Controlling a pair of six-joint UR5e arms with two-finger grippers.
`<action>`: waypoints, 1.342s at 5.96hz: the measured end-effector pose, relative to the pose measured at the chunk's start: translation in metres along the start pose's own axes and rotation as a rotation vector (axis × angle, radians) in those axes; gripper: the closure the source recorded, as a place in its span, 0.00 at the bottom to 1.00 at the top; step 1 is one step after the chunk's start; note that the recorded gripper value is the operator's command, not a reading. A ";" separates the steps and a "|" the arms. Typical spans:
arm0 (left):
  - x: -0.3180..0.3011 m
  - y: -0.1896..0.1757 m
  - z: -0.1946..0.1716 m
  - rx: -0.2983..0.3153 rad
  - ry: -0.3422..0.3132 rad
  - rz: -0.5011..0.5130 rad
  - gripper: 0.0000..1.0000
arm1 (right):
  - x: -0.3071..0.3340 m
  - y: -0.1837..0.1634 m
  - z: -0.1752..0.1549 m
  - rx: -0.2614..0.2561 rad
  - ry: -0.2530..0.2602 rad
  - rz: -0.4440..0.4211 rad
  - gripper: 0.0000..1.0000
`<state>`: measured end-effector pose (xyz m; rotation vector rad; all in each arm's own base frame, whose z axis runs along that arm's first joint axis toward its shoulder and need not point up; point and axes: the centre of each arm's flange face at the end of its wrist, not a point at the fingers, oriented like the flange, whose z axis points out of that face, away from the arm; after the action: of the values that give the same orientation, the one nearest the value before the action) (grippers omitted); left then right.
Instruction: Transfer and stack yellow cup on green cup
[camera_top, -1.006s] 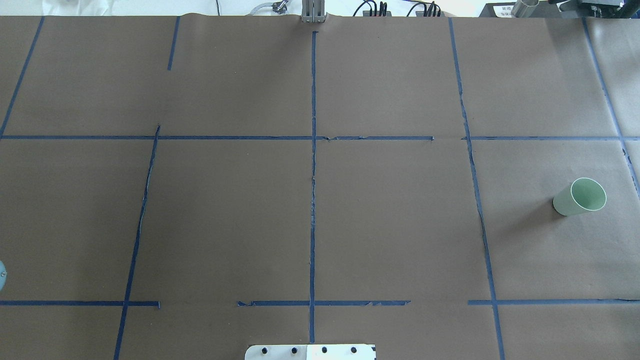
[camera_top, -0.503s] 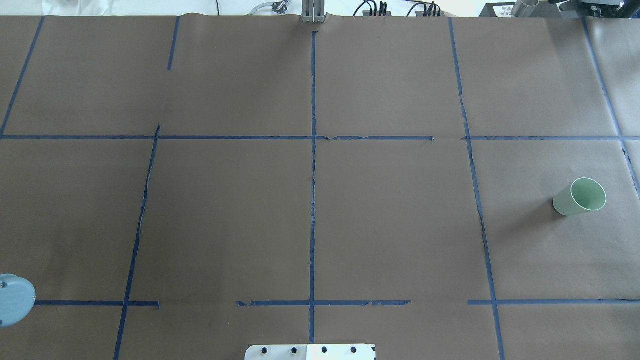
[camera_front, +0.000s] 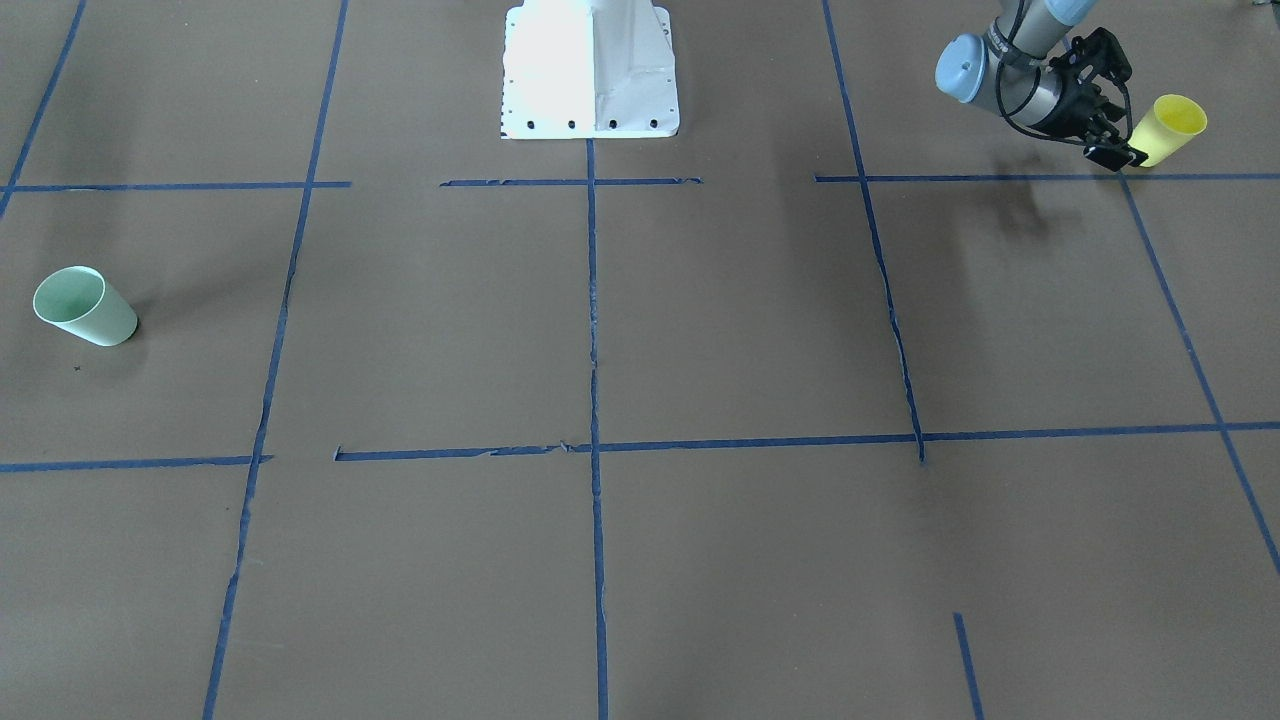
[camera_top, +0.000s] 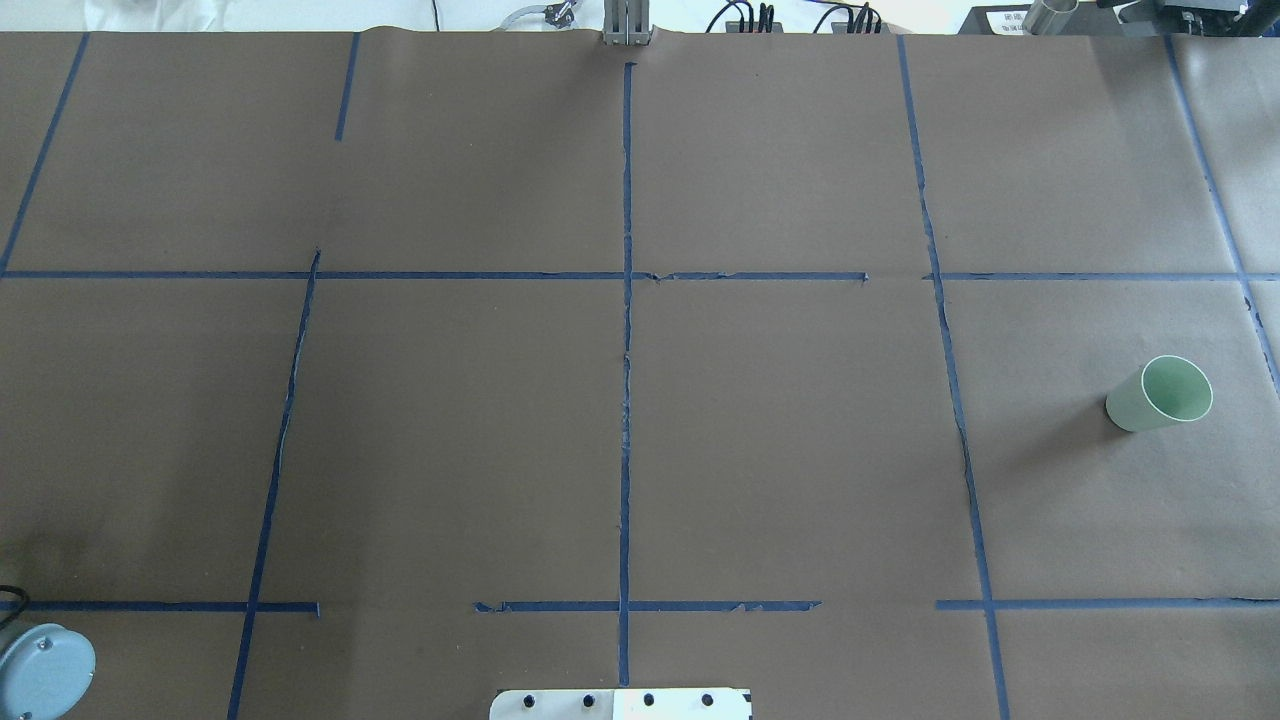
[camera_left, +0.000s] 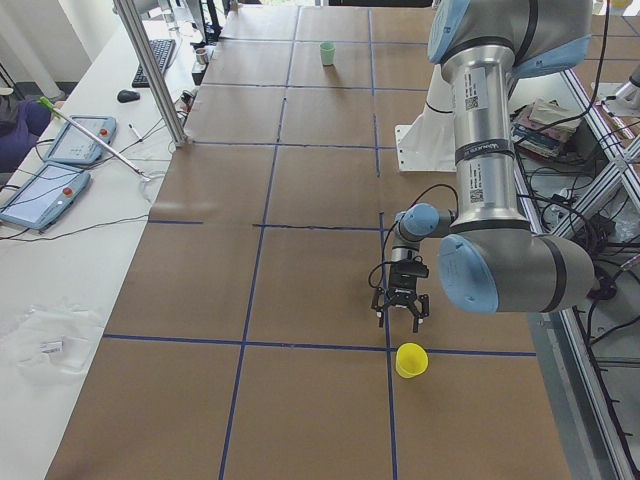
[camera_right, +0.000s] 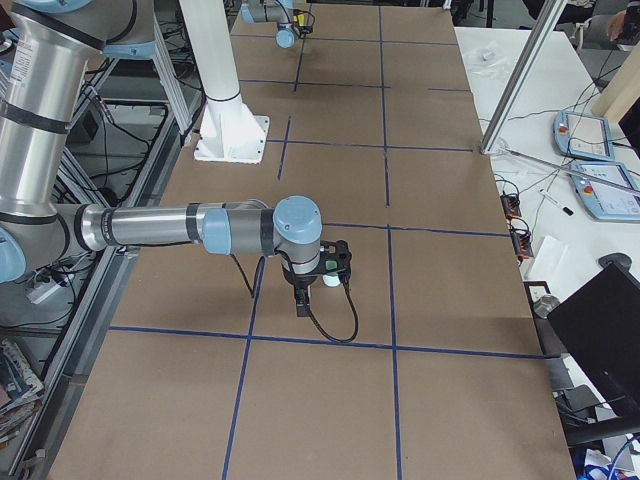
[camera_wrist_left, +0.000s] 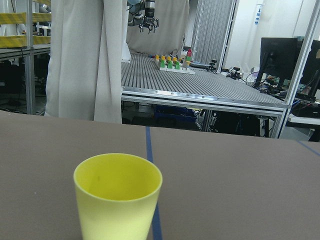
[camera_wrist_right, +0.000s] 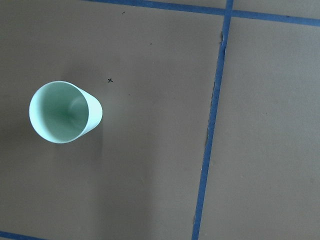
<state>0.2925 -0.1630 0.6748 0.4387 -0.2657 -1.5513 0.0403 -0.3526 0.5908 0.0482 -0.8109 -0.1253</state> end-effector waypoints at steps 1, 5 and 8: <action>-0.012 0.006 0.003 0.002 -0.004 0.028 0.00 | -0.001 0.000 -0.001 0.001 0.000 -0.003 0.00; -0.024 0.008 0.055 0.029 -0.005 0.066 0.00 | -0.007 0.000 -0.007 0.014 0.001 -0.010 0.00; -0.027 -0.003 0.092 0.053 0.000 0.085 0.00 | -0.008 -0.001 -0.008 0.015 0.001 -0.009 0.00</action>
<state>0.2495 -0.1457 0.7592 0.4633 -0.3226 -1.4643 0.0408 -0.3522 0.5797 0.0666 -0.8105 -0.1274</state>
